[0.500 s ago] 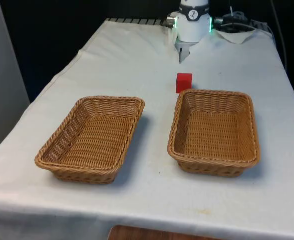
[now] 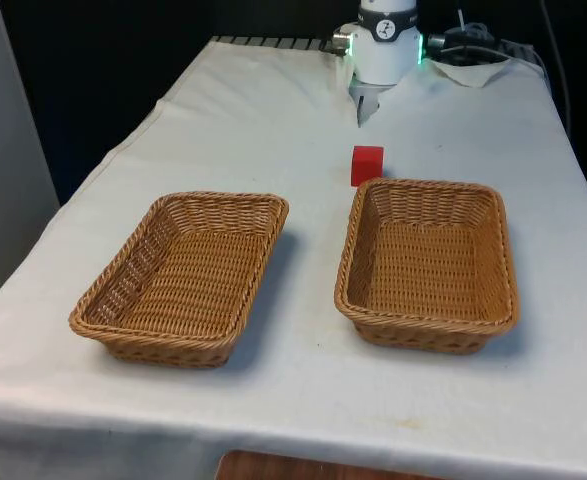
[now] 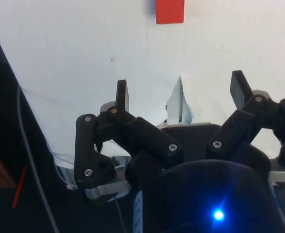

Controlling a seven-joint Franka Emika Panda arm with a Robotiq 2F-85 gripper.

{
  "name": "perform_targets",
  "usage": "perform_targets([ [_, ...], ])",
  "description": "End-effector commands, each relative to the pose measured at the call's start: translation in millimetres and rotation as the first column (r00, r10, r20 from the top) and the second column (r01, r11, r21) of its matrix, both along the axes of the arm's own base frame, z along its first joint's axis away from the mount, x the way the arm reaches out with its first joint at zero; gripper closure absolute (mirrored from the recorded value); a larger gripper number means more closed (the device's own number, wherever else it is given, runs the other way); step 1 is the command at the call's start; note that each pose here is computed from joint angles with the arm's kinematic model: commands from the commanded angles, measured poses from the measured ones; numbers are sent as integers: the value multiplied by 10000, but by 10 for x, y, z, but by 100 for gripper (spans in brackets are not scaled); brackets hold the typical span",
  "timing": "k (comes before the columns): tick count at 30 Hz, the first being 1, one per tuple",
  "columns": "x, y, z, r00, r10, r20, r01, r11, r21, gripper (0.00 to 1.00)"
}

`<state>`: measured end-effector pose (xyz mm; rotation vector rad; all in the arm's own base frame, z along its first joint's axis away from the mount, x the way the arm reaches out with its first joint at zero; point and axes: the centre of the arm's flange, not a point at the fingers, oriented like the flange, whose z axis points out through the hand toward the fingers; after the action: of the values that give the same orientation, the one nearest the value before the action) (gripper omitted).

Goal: Pick up the red cube and place it into the right basket.

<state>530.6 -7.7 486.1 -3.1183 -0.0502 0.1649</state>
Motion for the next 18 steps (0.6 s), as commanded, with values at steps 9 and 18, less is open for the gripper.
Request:
perform_targets([
  [9, -302, -38, -3, 9999, 63, 101, -61, 9997, -226, 0],
  [18, -519, -61, -153, 9999, 86, 101, -81, 9987, -511, 0],
])
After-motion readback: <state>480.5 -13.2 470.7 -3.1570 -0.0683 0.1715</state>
